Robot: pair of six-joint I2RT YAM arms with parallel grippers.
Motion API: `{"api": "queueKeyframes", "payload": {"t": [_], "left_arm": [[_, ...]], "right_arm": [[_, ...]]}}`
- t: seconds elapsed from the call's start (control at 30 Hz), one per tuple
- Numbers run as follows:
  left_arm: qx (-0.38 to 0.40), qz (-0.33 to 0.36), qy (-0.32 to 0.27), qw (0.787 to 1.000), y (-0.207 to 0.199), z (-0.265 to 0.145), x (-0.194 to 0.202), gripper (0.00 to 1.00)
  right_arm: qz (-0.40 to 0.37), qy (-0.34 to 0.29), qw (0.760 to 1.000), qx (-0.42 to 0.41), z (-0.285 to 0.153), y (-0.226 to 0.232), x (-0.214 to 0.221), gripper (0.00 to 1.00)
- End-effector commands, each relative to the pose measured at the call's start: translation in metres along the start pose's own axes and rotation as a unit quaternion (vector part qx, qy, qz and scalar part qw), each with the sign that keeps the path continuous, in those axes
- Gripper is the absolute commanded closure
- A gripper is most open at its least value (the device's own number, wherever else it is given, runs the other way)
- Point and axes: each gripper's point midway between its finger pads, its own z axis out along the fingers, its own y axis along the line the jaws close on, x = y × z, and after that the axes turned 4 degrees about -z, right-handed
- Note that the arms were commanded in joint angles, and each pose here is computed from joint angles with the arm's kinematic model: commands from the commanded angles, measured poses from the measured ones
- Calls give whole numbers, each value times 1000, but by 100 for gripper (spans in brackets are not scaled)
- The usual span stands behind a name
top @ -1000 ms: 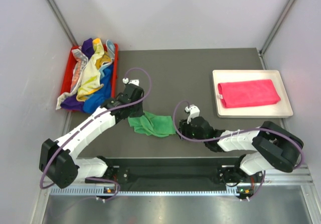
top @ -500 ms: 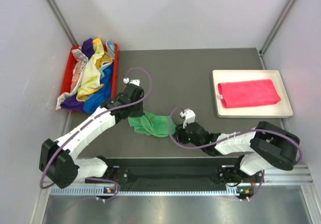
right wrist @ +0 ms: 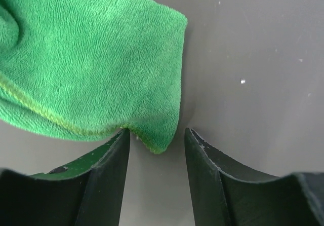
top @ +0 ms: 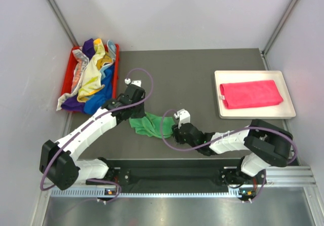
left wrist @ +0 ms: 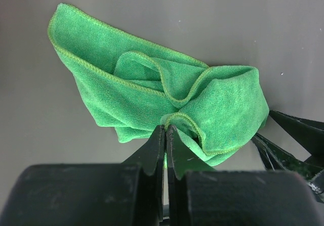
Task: Fold and stack the towels
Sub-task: Flatten out the crumpled towel
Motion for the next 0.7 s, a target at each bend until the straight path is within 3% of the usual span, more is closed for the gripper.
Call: {"api": "queueKeyframes", "payload": {"t": [0.0, 0.13, 0.23, 0.27, 0.4, 0.47, 0.67], "left_arm": [[24, -5, -31, 999, -12, -9, -22, 100], [26, -3, -34, 999, -14, -11, -24, 100], [25, -2, -35, 999, -14, -11, -26, 100], [26, -2, -36, 999, -15, -12, -27, 100], [28, 2, -43, 999, -16, -15, -31, 100], [34, 5, -52, 998, -20, -20, -39, 100], [67, 38, -88, 993, -38, -47, -72, 100]], "right_arm": [[-13, -11, 1000, 10, 4, 6, -11, 53], [-17, -6, 1000, 16, 3, 4, -7, 56], [-16, -1, 1000, 23, 2, 2, -6, 65], [-17, 2, 1000, 26, 2, 1, -5, 77], [-3, -10, 999, 30, -7, -1, -18, 99], [-5, -10, 999, 39, -14, -5, -24, 100], [-8, -68, 995, 71, -56, -18, -98, 100]]}}
